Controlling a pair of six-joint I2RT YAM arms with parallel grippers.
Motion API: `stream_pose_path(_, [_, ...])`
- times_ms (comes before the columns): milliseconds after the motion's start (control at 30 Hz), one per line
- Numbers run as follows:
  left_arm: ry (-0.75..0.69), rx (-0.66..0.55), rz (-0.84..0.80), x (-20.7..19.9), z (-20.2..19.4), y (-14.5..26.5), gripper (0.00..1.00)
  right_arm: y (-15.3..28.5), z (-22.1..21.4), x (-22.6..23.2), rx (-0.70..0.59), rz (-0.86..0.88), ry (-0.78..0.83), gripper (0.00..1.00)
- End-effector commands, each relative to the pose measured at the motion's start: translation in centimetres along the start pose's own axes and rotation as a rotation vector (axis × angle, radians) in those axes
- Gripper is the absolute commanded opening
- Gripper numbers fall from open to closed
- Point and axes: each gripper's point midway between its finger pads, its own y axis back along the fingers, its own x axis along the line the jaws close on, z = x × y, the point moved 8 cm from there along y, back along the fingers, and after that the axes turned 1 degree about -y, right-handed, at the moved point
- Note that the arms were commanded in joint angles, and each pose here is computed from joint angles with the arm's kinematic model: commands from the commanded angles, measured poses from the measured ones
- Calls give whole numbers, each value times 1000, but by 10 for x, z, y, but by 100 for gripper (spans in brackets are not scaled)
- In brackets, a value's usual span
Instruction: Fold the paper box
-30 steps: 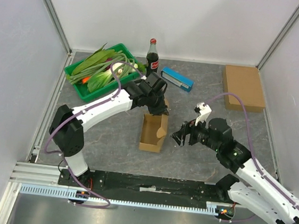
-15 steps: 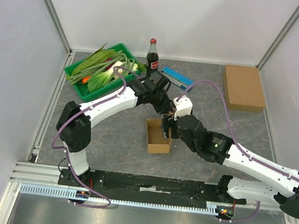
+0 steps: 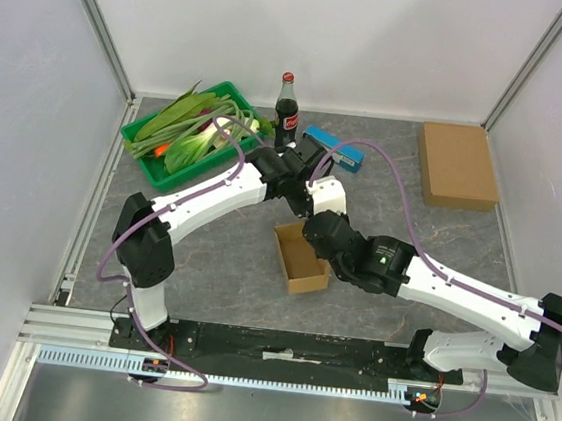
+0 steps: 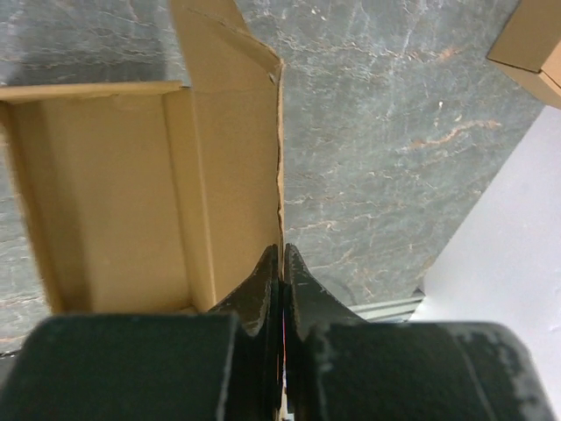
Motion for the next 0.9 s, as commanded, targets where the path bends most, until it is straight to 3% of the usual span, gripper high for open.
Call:
stream_pose_path(0, [17, -121, 39, -6, 11, 10, 2, 11, 3, -9, -5, -77, -8, 23])
stream_pose_path(33, [11, -127, 51, -5, 11, 11, 12, 12, 0, -12, -6, -84, -12, 19])
stream_pose_path(67, [-2, -139, 54, -4, 12, 12, 17, 13, -1, -14, -12, -91, -19, 6])
stream_pose_path(100, [-14, -160, 53, -3, 15, 15, 25, 13, -3, -16, -24, -106, -35, 1])
stream_pose_path(133, [-33, -170, 46, -4, 16, 16, 46, 14, -7, -20, -28, -119, -32, 0])
stream_pose_path(200, [-113, -214, 42, 0, 22, 21, 60, 16, -9, -25, -35, -131, -36, 0])
stream_pose_path(233, [-146, -233, 8, 1, 23, 31, 74, 14, -15, -29, -31, -155, -28, 0])
stream_pose_path(267, [-207, -266, -63, -5, 28, 38, 79, 13, -15, -30, -38, -154, -36, 0])
stream_pose_path(300, [-234, -271, -59, 9, 30, 33, 80, 15, -15, -33, -49, -144, -38, 0])
stream_pose_path(367, [-369, -379, -286, 0, 42, 70, 84, 13, -21, -37, -54, -141, -55, 0])
stream_pose_path(400, [-413, -366, -274, 26, 45, 56, 84, 16, -21, -43, -62, -143, -69, 0])
stream_pose_path(467, [-518, -497, -415, 40, 58, 86, 84, 15, -22, -53, -62, -167, -86, 0])
stream_pose_path(500, [-523, -559, -460, 55, 70, 73, 84, 18, -20, -57, -74, -168, -95, 0])
stream_pose_path(633, [-536, -560, -358, 83, 117, 32, 80, 24, -18, -71, -96, -211, -110, 0])
stream_pose_path(667, [-552, -492, -269, 92, 123, -5, 80, 24, -18, -73, -98, -221, -109, 0])
stream_pose_path(700, [-570, -461, -283, 81, 135, -9, 80, 26, -18, -75, -103, -224, -112, 0])
stream_pose_path(767, [-613, -403, -218, 74, 146, -37, 68, 28, -18, -79, -101, -234, -108, 0])
stream_pose_path(867, [-636, -417, -62, 62, 167, -80, 66, 33, -19, -83, -107, -236, -110, 0])
